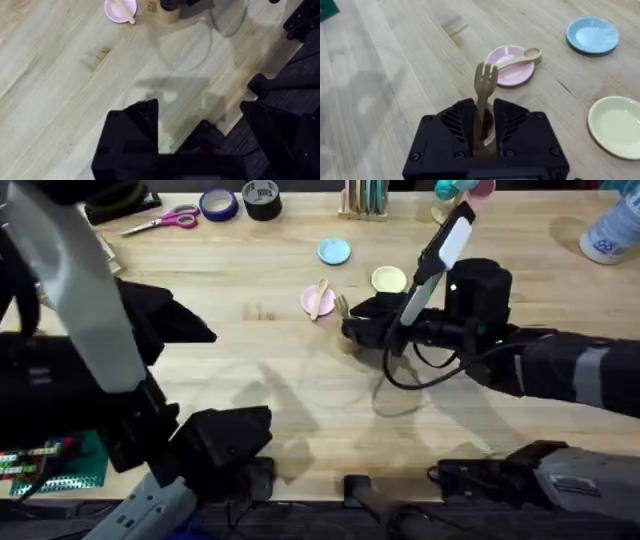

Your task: Pick up a utensil and set it on the pink plate, then put the other utensil in the container.

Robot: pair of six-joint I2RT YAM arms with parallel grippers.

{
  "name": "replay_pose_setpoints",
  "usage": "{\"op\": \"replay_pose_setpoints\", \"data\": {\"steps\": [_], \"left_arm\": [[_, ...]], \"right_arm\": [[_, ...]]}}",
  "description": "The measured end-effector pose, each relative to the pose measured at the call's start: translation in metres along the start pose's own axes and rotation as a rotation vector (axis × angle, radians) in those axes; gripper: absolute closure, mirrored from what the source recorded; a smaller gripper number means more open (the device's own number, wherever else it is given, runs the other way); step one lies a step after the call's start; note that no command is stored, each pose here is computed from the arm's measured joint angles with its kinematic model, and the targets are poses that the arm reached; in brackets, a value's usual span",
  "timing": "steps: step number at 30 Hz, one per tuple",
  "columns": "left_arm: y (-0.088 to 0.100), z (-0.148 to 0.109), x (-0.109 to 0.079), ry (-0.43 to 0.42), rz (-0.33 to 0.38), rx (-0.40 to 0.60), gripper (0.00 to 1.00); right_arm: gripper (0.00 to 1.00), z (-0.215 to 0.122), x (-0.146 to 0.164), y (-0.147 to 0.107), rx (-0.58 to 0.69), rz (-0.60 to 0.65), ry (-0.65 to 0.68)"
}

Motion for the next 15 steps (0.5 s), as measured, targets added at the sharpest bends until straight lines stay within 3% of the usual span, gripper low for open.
{"op": "replay_pose_setpoints", "data": {"steps": [8, 15], "left_arm": [[0.000, 0.000, 0.000, 0.000, 0.000, 0.000, 0.006], [0.000, 0.000, 0.000, 0.000, 0.000, 0.000, 0.006]], "right_arm": [[0.736, 0.000, 0.000, 0.000, -0.003, -0.001, 0.002], [0.537, -0.017, 0.009, 0.027, -0.117, -0.067, 0.047]]}}
Point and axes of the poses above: each hand's point on the last joint's axis, 136 mm out from that joint toward the fingers, its own z axis out along the fingers, its own x axis along the line the jaws close on, y = z × x, the point moved 10 cm from there along -z, back along the fingers, and after that the axes turned 3 degrees about -z, right-handed, at the moved point
